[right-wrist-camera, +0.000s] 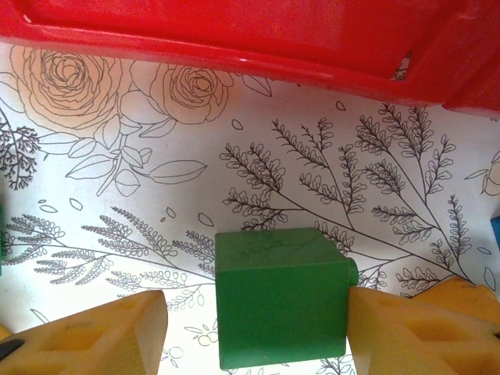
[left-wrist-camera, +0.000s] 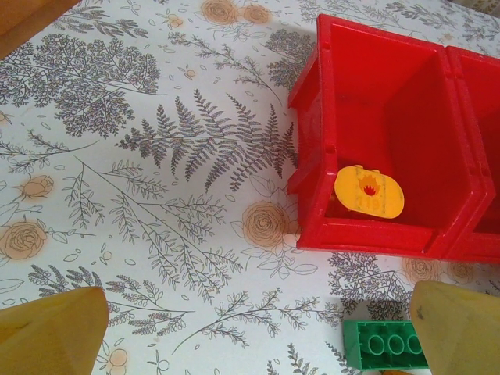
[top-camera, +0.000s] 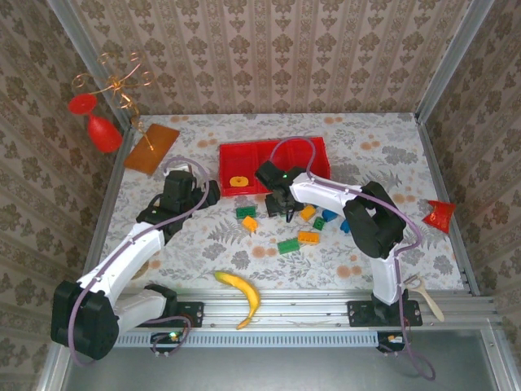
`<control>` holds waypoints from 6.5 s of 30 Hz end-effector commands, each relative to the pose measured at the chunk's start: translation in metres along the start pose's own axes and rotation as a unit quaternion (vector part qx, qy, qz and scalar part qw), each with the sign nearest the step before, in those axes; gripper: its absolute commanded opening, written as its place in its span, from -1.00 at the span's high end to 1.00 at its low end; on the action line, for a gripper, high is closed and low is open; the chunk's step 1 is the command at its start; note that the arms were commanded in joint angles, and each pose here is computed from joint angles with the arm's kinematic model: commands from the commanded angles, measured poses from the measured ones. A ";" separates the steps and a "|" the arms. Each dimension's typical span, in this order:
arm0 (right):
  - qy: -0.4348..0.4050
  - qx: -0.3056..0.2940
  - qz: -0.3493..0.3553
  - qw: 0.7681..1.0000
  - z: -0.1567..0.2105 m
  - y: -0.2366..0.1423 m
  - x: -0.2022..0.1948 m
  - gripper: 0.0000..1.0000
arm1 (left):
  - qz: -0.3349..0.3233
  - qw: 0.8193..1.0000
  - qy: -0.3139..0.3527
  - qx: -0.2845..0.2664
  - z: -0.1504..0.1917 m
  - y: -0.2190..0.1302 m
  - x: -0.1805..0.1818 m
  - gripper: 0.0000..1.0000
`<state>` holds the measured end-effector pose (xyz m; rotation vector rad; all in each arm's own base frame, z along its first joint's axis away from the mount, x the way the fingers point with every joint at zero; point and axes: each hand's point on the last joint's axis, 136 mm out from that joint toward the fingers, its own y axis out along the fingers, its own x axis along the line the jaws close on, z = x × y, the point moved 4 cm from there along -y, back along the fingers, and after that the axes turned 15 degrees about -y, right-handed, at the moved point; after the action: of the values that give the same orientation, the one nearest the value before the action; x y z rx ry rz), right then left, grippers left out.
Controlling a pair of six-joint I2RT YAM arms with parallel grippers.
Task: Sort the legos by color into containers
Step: Pick up the lego from the center of the table, then place the lego in the container, then pick up the lego from the center of the table.
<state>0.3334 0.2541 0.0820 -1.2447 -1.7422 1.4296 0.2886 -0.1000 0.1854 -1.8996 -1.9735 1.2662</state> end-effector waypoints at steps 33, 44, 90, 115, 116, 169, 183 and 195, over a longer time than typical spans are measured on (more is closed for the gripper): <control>-0.019 0.021 -0.022 0.999 -0.004 0.015 0.005 -0.48 | 0.002 1.000 -0.018 0.005 0.001 0.005 0.002 -1.00; -0.019 0.029 -0.044 0.998 -0.002 0.026 0.012 -0.12 | 0.001 1.000 -0.018 0.005 0.000 0.005 0.002 -1.00; -0.023 -0.136 0.054 0.989 -0.122 -0.016 -0.041 -0.05 | 0.002 1.000 -0.018 0.008 0.001 0.002 0.007 -1.00; 0.042 -0.167 0.043 0.984 -0.068 -0.103 -0.065 -0.32 | 0.012 1.000 -0.021 0.005 -0.001 0.000 0.004 -1.00; 0.048 -0.162 0.044 0.985 -0.060 -0.104 -0.068 -0.33 | 0.013 1.000 -0.020 0.006 -0.001 0.000 0.004 -1.00; 0.070 -0.009 0.028 0.997 0.013 -0.011 -0.103 -0.42 | 0.010 0.999 -0.034 0.015 0.002 0.003 0.005 -1.00; 0.074 -0.009 0.012 0.997 0.015 -0.006 -0.098 -0.35 | 0.010 0.999 -0.035 0.016 0.003 0.005 0.005 -1.00; 0.073 -0.015 0.037 0.997 0.015 -0.012 -0.106 -0.34 | 0.011 0.999 -0.035 0.017 0.003 0.005 0.005 -1.00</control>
<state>0.3591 0.1580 0.1028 -1.3721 -1.6529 1.2998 0.2882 -0.0998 0.1792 -1.8946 -1.9376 1.3509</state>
